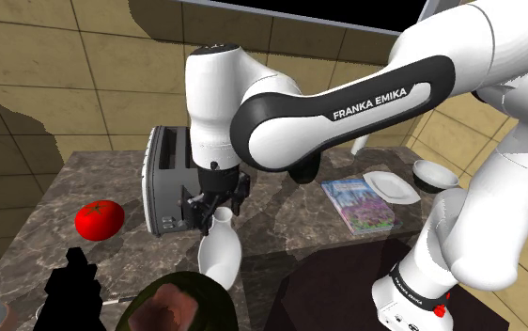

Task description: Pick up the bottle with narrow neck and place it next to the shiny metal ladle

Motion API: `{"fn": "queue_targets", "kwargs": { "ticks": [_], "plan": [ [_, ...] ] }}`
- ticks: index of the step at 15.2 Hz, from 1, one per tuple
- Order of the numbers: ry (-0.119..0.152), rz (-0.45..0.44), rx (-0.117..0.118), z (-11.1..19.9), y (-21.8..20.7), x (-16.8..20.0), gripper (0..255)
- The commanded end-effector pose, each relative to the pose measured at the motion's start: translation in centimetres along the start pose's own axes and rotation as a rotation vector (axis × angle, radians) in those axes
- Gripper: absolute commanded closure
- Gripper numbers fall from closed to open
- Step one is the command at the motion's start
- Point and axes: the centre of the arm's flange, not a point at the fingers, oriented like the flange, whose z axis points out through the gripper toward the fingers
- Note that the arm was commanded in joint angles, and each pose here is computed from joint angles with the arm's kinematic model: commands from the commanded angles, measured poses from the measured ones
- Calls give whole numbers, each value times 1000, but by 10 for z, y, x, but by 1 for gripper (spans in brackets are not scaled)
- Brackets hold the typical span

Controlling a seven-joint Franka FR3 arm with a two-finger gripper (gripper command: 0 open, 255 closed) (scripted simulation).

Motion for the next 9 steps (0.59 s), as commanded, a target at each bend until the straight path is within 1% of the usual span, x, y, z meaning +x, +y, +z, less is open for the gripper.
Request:
{"fn": "queue_targets", "kwargs": {
  "ticks": [1, 4, 8, 9],
  "plan": [
    [0, 0, 0, 0, 0, 0, 0],
    [0, 0, 0, 0, 0, 0, 0],
    [0, 0, 0, -50, 0, 0, 0],
    [0, 0, 0, -50, 0, 0, 0]
  ]
}}
